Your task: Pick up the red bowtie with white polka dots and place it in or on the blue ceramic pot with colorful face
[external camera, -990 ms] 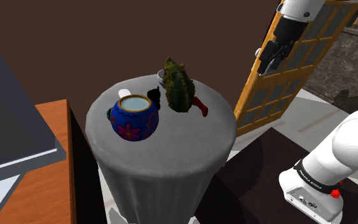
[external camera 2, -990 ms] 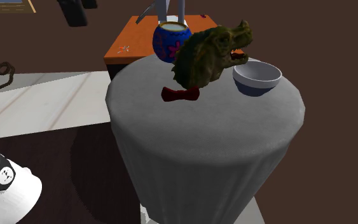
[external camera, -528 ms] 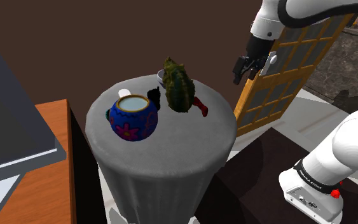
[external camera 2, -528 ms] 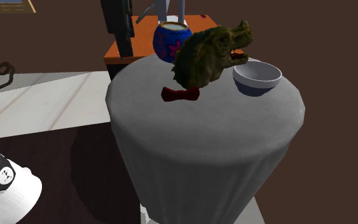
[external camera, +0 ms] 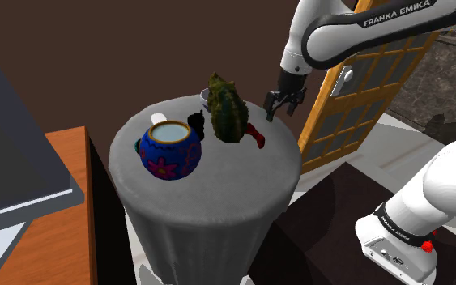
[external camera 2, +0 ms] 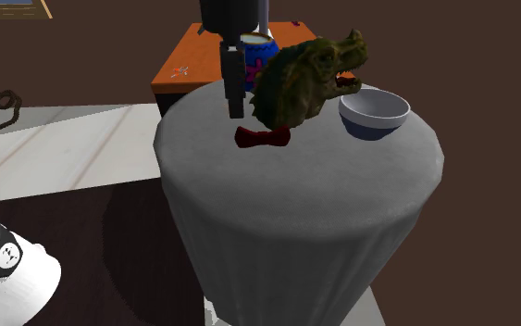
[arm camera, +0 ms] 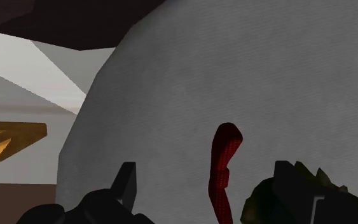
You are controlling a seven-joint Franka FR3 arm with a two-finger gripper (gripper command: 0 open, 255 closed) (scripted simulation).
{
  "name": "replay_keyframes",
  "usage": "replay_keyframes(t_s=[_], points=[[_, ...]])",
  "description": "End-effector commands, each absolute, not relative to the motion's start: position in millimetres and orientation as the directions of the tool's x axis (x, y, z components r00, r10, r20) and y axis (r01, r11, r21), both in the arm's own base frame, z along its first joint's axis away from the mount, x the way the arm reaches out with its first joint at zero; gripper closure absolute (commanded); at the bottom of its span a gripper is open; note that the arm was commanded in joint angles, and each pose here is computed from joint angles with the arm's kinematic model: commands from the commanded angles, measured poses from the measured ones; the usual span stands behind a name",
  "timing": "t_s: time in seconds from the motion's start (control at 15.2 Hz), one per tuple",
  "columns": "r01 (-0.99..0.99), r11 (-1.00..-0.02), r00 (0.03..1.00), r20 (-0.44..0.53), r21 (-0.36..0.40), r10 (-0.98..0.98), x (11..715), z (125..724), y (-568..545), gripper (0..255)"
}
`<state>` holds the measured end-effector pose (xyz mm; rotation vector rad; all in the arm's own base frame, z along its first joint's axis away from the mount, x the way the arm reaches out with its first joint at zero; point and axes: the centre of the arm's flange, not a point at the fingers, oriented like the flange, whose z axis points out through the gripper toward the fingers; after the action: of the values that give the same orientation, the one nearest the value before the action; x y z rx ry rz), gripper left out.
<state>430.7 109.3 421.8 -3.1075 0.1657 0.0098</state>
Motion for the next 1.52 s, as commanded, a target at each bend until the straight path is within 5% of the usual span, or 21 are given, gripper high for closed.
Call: replay_keyframes(t_s=[0.0,0.86,1.39,1.45], points=[[-0.121,-0.992,0.993,-0.011,-0.026,-0.120,447,405,119,0],[-0.154,-0.988,0.988,-0.020,-0.015,-0.154,489,316,142,0],[-0.154,-0.988,0.988,-0.020,-0.015,-0.154,489,316,142,0],[-0.154,-0.988,0.988,-0.020,-0.017,-0.154,492,323,130,255]])
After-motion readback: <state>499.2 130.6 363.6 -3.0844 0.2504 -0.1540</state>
